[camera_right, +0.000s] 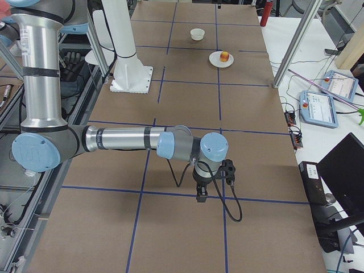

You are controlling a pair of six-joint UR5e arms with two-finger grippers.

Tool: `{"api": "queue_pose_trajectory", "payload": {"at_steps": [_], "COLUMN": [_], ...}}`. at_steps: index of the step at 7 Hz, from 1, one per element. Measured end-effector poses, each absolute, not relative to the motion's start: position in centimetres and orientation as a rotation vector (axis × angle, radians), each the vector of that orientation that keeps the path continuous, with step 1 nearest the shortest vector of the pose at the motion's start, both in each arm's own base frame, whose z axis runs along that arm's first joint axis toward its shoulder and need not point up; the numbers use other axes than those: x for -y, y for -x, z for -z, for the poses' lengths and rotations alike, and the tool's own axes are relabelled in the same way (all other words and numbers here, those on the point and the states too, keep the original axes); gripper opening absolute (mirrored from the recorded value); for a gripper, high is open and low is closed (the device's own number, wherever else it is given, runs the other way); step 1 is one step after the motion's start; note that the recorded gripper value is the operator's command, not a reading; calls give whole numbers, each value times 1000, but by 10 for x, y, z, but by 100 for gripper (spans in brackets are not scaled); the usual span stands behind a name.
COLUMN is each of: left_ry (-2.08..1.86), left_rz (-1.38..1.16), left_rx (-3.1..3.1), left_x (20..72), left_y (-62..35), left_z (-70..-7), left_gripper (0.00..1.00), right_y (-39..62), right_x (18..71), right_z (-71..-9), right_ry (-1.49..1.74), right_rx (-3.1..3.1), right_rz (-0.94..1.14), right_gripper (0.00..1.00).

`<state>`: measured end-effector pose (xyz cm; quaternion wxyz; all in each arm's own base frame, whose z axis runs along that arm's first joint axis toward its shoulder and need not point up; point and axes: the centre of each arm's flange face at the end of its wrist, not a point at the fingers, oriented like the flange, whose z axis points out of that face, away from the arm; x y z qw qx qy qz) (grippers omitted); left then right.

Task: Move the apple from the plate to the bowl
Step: 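Reach the left gripper forward over the apple on the white plate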

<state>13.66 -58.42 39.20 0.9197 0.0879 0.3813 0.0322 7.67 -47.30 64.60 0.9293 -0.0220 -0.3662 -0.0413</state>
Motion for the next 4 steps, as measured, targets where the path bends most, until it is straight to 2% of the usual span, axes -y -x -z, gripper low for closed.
{"api": "queue_pose_trajectory", "payload": {"at_steps": [4], "left_ry": [-146], "left_rz": [-32], "left_rx": [-809], "left_x": [572], "left_y": [-313], "left_z": [-314], "left_gripper": [100], "right_y": [-77], "right_x": [473], "right_z": [-646], "right_ry": [45], "right_rx": [750], "right_rz": [85], "right_gripper": [100]}}
